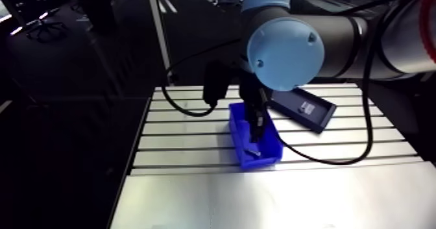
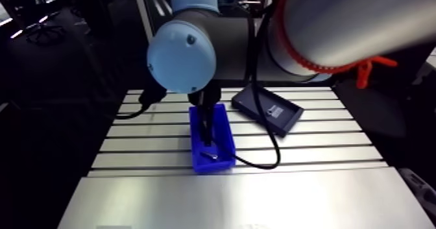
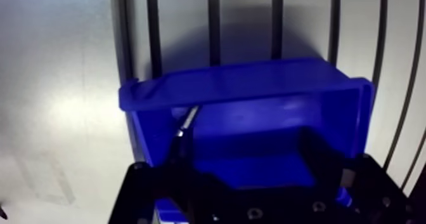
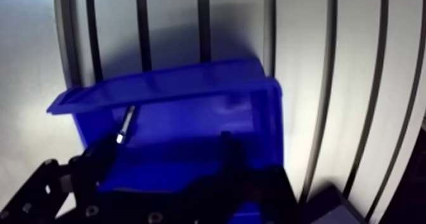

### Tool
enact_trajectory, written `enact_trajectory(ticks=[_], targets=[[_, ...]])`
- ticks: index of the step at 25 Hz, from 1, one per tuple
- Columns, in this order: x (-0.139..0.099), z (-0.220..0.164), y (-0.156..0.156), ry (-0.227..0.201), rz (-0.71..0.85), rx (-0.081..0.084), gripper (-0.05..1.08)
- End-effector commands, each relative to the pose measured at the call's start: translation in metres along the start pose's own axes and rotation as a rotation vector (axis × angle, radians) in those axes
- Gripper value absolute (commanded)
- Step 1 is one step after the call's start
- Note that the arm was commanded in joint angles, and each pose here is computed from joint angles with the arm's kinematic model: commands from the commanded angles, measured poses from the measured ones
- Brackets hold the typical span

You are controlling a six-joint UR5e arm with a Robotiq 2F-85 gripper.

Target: Pick up the M10 bolt from the tray and put it into the blue bin.

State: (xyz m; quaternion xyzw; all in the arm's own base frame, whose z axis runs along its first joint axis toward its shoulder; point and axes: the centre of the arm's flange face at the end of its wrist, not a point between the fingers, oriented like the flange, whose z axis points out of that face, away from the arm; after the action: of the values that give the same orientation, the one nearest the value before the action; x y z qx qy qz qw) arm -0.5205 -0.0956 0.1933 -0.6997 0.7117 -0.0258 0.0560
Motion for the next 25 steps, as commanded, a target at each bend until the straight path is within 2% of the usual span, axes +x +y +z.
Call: enact_trajectory(ticks=[1,5,9,11,13,17,19,23,24,25], targets=[[0.001,-0.037,-0.004,-0.008,-0.003,-0.042,0.01],[-0.002,-0.063,-0.007,-0.015,0.001,-0.066,0.01],[-0.007,-0.098,-0.01,-0.015,0.008,-0.073,0.01],[-0.009,-0.115,-0.012,-0.013,0.039,-0.063,0.01],[-0.015,-0.131,-0.009,-0.009,0.103,-0.044,0.01],[-0.022,-0.176,-0.004,0.003,0.308,-0.045,0.01],[-0.025,-0.195,0.0,0.006,0.424,-0.058,0.01],[-0.03,-0.233,0.008,0.022,0.677,-0.121,0.01],[-0.029,-0.239,0.008,0.025,0.729,-0.121,0.01],[-0.029,-0.243,0.007,0.025,0.775,-0.11,0.01]])
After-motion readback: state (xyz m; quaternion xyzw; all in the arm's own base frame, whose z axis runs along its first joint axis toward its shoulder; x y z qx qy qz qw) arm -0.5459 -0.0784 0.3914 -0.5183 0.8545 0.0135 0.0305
